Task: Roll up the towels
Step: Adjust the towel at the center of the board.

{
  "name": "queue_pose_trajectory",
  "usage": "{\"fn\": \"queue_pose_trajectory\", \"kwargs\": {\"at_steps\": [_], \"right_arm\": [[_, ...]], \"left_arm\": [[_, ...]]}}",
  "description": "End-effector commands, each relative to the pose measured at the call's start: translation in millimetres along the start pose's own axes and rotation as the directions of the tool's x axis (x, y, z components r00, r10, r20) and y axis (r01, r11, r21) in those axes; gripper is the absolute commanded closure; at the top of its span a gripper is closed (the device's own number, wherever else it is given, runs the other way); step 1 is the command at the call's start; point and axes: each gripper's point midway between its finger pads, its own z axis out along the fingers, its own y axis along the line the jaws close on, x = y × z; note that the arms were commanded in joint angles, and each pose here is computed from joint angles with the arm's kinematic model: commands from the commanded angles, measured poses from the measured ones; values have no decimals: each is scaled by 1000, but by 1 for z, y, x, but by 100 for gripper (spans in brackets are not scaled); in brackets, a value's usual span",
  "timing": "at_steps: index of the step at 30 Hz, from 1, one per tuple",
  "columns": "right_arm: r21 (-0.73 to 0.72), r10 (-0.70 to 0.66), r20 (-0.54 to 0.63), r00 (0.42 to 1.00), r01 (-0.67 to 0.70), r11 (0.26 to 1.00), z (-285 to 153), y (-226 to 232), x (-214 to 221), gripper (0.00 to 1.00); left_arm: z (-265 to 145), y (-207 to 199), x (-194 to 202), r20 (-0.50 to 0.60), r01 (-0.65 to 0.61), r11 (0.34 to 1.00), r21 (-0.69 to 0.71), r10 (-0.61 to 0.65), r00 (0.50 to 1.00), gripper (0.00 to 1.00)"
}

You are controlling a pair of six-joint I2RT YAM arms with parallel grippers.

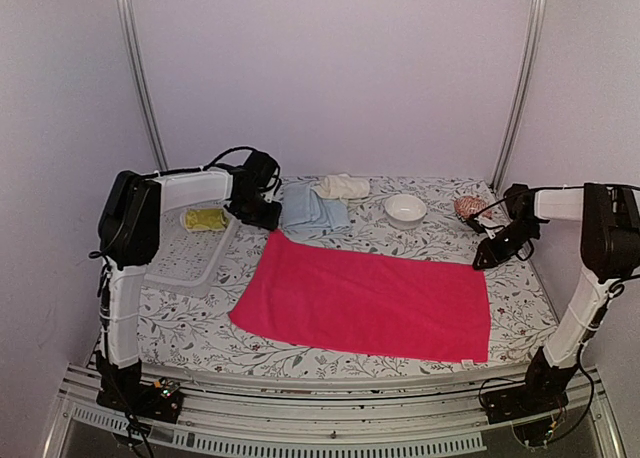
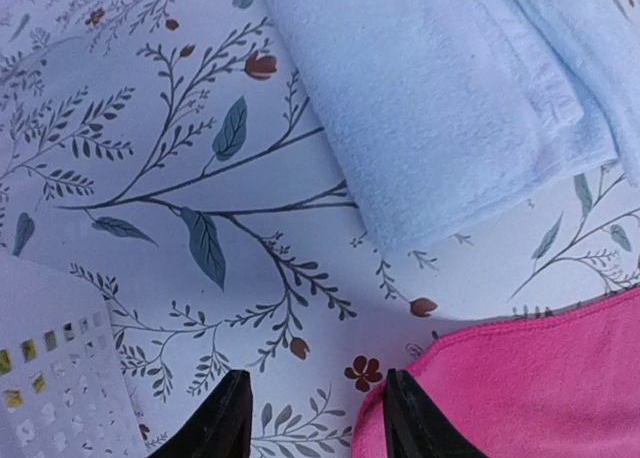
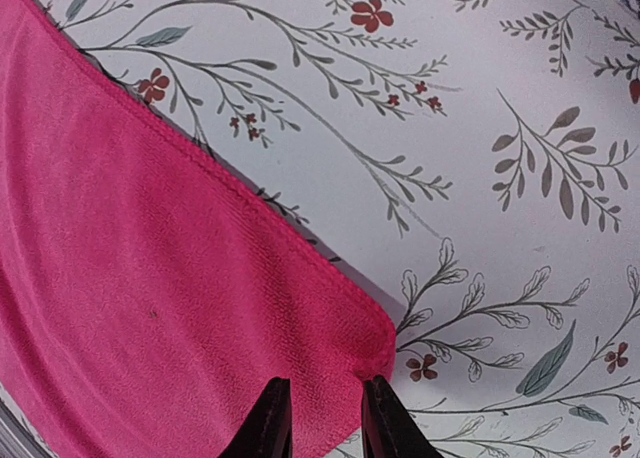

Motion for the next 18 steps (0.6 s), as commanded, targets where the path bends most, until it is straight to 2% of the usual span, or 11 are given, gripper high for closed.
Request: {"fn": "queue_pose_trajectory", "kwargs": {"at_steps": [1,6,9,11,18], "right_arm": [[100,16,-14,1000,-14,995,4,-22,-3,75],[153,35,-51,998,-27,988,13,-35,3,80],[166,40,-59,997,-29,986,16,-40,2,91],[161,37,-59,998,-28,987,17,-40,1,95],[231,41,-78,996,-22,973,16,-62,-1,97]], "left_arm": [[-7,17,2,-21,20,998,-62,-22,1000,52],[-12,27,-2,-13,27,997,-77,-28,1000,52],[-18,29,-1,-6,26,997,-79,-27,1000,52],[-18,30,1,-9,28,997,-72,-28,1000,52],[-13,35,3,-13,18,996,-85,-19,1000,52]]}}
